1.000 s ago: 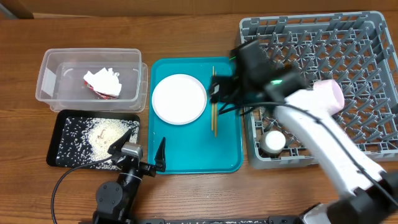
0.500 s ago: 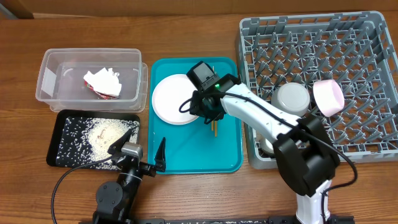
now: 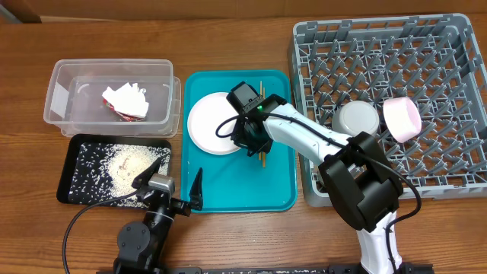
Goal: Sort waste into correct bins and load items into the dishwasher
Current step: 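Carry the white plate with right gripper and stand it in the rack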
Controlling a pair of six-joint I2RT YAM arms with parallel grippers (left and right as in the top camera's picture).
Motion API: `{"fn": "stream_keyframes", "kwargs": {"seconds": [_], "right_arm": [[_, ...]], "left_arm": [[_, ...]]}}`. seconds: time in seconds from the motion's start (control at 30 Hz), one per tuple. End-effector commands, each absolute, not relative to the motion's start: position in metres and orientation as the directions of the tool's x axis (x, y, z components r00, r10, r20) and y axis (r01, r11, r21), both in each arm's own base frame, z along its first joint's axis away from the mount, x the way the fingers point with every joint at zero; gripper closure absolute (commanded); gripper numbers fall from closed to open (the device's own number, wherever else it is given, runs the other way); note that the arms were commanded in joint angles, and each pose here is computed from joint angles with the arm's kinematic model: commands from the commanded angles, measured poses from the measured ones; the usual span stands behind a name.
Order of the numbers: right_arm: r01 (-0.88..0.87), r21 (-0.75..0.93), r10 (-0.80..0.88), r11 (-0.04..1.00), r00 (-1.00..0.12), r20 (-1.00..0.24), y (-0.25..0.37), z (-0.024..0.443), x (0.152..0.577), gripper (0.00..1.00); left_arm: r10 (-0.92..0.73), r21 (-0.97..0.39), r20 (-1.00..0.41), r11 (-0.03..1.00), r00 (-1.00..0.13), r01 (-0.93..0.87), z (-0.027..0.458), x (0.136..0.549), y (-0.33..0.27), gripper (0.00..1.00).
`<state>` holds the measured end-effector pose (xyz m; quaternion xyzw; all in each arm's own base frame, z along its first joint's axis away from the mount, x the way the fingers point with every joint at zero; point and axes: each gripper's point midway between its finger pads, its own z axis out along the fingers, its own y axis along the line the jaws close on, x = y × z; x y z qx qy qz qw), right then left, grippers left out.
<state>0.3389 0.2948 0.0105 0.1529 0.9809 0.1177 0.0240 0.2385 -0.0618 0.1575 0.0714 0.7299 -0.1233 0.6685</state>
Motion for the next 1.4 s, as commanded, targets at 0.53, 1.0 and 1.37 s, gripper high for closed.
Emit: {"fn": "stream_keyframes", "kwargs": {"seconds": [0.53,1.0,1.37], "right_arm": [[0.237,-0.142,0.010,0.961,-0.544,-0.839,0.138,0.300,0.368,0.96],[0.799,-0.358,0.038,0.484,-0.427,-0.903,-0.079,0.350,0.353,0.96],[0.757,-0.465,0.064,0.459,-0.550,-0.832,-0.108,0.293,0.403,0.96]], "left_arm": [[-0.076,-0.098,-0.993,0.959,-0.094,0.265,0.157,0.238,-0.061,0.00],[-0.076,-0.098,-0.993,0.959,-0.094,0.265,0.158,0.238,-0.061,0.00],[-0.076,-0.099,-0.993,0.959,-0.094,0.265,0.158,0.238,-0.061,0.00]]}}
